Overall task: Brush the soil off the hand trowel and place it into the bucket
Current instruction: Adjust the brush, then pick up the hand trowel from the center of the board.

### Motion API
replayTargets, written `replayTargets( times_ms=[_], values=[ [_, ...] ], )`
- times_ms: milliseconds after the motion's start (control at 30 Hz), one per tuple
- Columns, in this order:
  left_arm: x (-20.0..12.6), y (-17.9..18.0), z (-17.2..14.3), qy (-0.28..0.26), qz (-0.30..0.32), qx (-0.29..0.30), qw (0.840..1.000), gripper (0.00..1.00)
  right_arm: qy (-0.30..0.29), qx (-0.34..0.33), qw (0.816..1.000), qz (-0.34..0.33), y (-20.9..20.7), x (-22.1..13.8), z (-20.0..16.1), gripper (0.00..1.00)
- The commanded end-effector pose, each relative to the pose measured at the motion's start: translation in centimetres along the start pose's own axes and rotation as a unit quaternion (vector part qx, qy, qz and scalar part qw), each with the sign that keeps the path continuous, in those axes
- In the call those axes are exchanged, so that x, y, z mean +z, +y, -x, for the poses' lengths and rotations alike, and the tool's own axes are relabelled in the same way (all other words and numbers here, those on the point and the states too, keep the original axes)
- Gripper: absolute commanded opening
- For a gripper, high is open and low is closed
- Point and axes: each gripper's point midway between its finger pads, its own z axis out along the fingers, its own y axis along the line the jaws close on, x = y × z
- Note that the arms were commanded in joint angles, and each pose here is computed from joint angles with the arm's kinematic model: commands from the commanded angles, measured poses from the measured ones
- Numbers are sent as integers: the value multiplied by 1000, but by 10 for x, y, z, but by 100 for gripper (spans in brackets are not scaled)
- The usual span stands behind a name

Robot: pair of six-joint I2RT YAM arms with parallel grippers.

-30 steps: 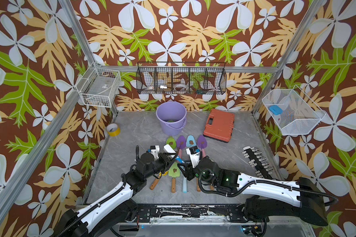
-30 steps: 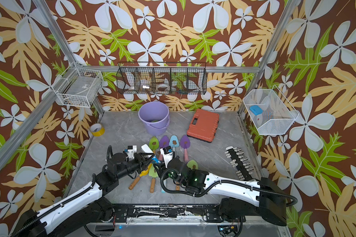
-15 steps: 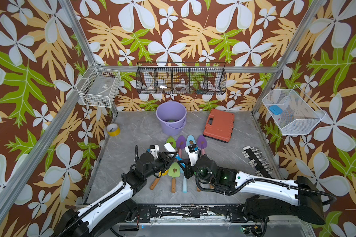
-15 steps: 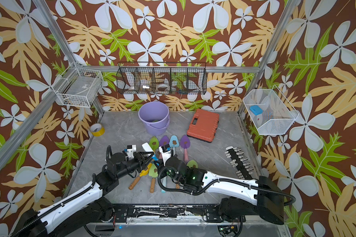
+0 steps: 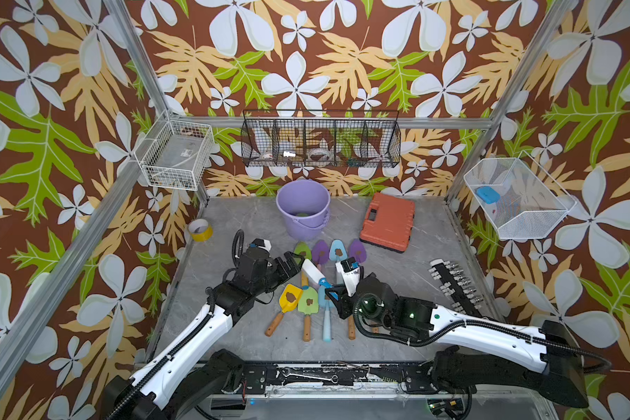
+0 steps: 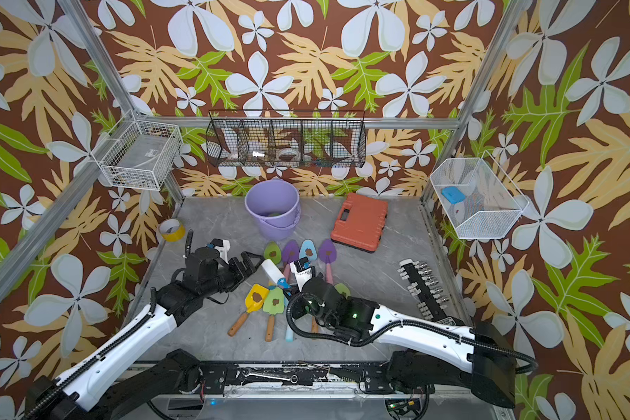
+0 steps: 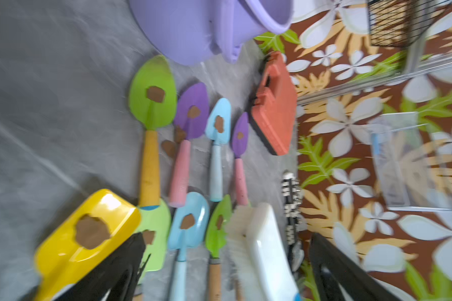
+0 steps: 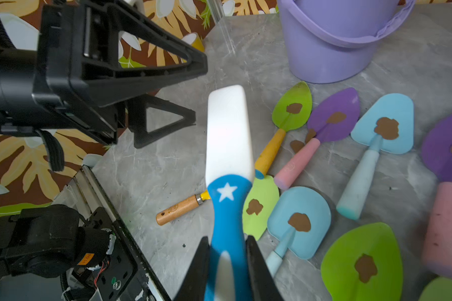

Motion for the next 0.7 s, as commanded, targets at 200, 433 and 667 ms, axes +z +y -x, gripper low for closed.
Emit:
replayTargets(
  times_ms=[200, 433, 667],
  values=[
    [-31, 95, -77, 109, 187, 94, 972, 100, 8, 43, 999, -16, -19, -19, -17, 0],
    [-28, 111, -80, 82, 220, 93, 968, 86, -7, 42, 999, -11, -21, -15, -19, 0],
    [-4, 128, -98, 100, 231, 88, 964, 67, -9, 33, 999, -6, -17, -14, -15, 0]
  ],
)
